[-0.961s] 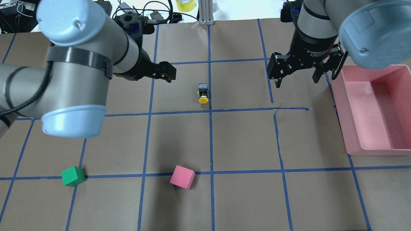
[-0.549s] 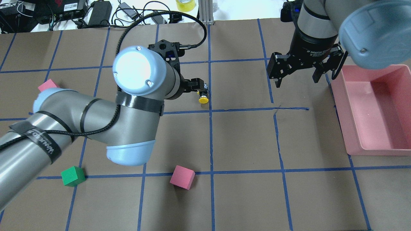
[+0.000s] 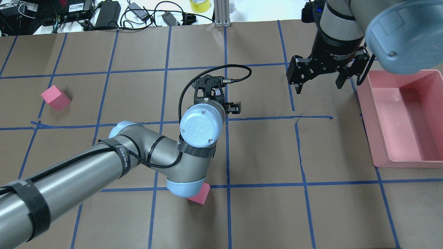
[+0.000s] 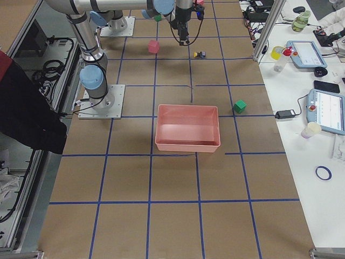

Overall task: Align button upright
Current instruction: 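Swing the left arm over and position its gripper above the lying button, then lower the left gripper and grasp the button body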

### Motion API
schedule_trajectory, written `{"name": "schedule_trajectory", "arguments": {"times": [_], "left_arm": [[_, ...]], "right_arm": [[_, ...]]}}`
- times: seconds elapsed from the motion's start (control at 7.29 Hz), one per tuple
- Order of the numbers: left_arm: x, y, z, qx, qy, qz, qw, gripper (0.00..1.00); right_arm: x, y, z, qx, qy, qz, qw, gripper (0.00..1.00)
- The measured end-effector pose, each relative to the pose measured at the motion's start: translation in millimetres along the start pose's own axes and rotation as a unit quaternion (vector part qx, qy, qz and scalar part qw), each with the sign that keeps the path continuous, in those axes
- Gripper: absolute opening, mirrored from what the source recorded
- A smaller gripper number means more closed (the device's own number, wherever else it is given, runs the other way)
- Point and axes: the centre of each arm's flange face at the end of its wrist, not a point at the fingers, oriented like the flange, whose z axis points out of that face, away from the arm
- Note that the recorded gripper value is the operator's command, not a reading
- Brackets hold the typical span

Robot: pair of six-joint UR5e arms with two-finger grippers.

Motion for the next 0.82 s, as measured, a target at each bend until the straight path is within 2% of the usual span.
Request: {"name": "schedule_trajectory", "arguments": {"times": [0.41, 0.82], "left_arm": [[14, 43, 49, 0.041, 0.008, 0.008, 0.9991, 0.93], [13, 66, 77, 0.069, 0.014, 0.026, 0.9972, 0.93]], "right_arm": [[0, 0, -2, 0.002, 0.001, -0.001, 1.0000, 1.00], [0, 0, -2, 0.002, 0.000, 0.000, 1.0000, 1.00]]}}
